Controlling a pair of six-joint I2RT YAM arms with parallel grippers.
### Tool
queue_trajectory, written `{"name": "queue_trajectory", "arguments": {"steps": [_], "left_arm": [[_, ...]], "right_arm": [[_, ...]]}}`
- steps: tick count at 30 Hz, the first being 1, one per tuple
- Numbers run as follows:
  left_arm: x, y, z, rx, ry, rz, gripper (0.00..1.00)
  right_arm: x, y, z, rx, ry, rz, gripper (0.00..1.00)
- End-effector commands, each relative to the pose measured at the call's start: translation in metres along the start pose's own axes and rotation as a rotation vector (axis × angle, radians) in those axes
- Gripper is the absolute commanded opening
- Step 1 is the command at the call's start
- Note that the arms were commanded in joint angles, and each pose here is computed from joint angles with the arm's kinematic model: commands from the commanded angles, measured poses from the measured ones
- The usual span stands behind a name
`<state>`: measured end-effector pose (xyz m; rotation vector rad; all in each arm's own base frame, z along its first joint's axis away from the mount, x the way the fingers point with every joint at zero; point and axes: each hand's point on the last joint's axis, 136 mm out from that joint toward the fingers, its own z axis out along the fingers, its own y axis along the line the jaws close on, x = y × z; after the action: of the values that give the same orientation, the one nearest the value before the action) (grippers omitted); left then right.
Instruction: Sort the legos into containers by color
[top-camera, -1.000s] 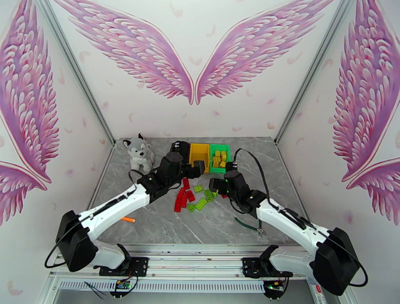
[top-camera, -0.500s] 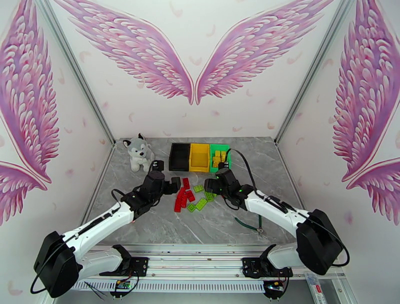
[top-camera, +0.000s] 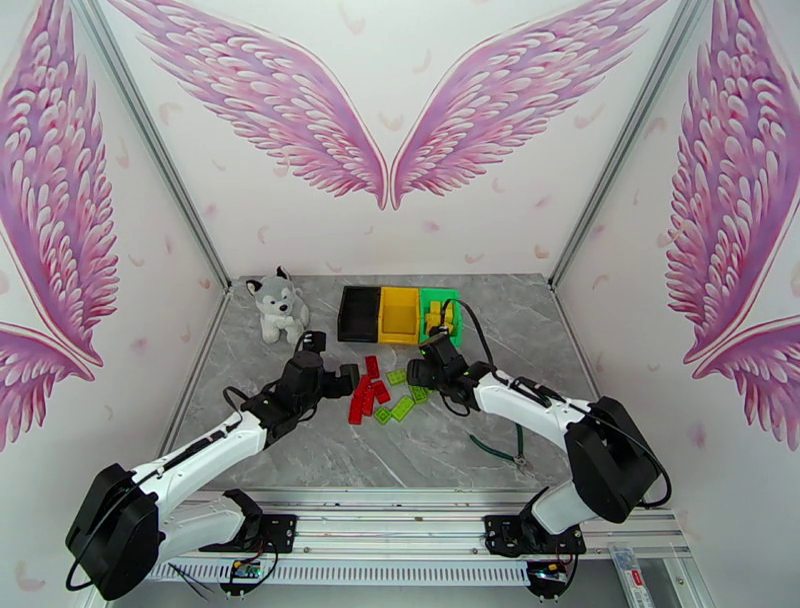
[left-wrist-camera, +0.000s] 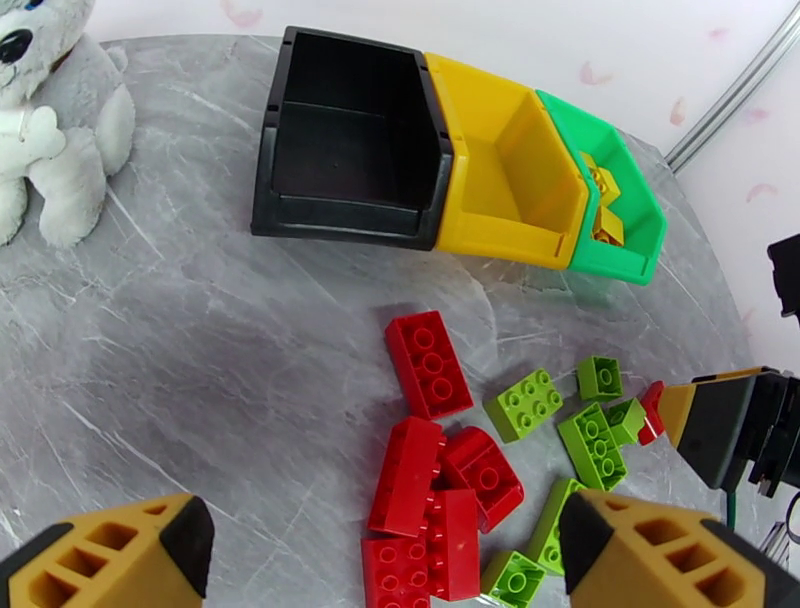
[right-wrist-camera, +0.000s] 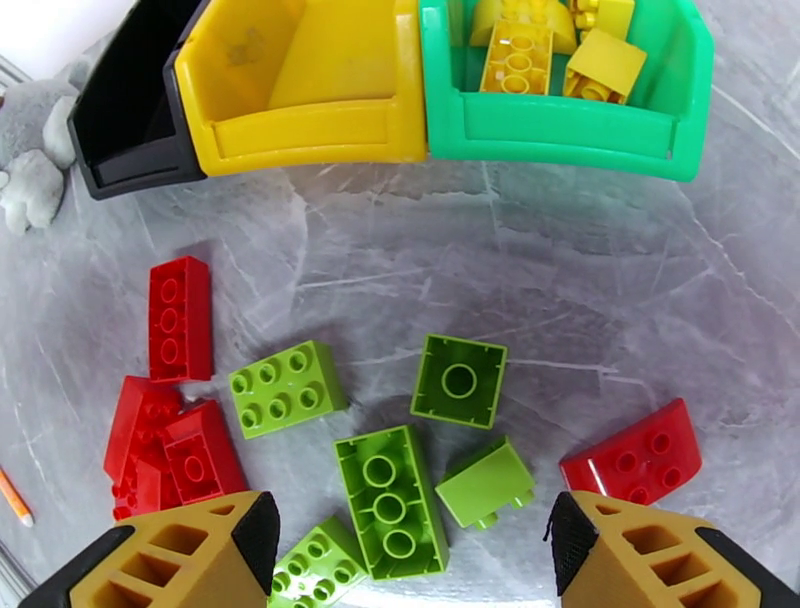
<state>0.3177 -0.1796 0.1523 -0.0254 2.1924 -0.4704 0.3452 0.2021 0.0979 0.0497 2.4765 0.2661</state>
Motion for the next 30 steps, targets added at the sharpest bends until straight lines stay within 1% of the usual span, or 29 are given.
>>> {"name": "queue_trajectory", "arguments": {"steps": [1,5,8,12,15,17,19,20,25,30], "left_arm": [[-0.007,-0.006,-0.003,0.04,-0.025,-0.009,0.97],[-0.007,-0.01,-0.007,0.059,-0.026,-0.012,0.97],[-0.009,-0.012,-0.01,0.069,-0.029,-0.015,0.97],[-0.012,-0.017,-0.016,0.096,-0.039,-0.019,0.97],[-0.014,-0.017,-0.021,0.1,-0.047,-0.019,0.97],[-0.015,-0.017,-0.022,0.102,-0.05,-0.02,0.97],[-0.015,-0.019,-0.022,0.111,-0.048,-0.022,0.97],[-0.015,-0.02,-0.023,0.115,-0.048,-0.022,0.97],[-0.012,-0.022,-0.02,0.118,-0.035,-0.018,0.97],[-0.012,-0.024,-0.02,0.121,-0.03,-0.013,0.97]], "right_arm": [[0.0,-0.006,0.003,0.049,0.011,0.005,0.74],[0.002,-0.016,0.009,0.095,0.026,0.009,0.72],[0.001,-0.035,0.01,0.163,0.038,0.045,0.71],[-0.004,-0.066,0.0,0.229,0.023,0.123,0.71],[-0.005,-0.078,-0.008,0.256,0.016,0.172,0.69],[-0.001,-0.082,-0.011,0.272,0.02,0.198,0.71],[0.006,-0.086,-0.01,0.282,0.031,0.232,0.77],[0.009,-0.087,-0.008,0.28,0.038,0.248,0.78],[0.017,-0.088,0.0,0.273,0.053,0.321,0.8],[0.016,-0.09,0.005,0.28,0.045,0.366,0.79]]}}
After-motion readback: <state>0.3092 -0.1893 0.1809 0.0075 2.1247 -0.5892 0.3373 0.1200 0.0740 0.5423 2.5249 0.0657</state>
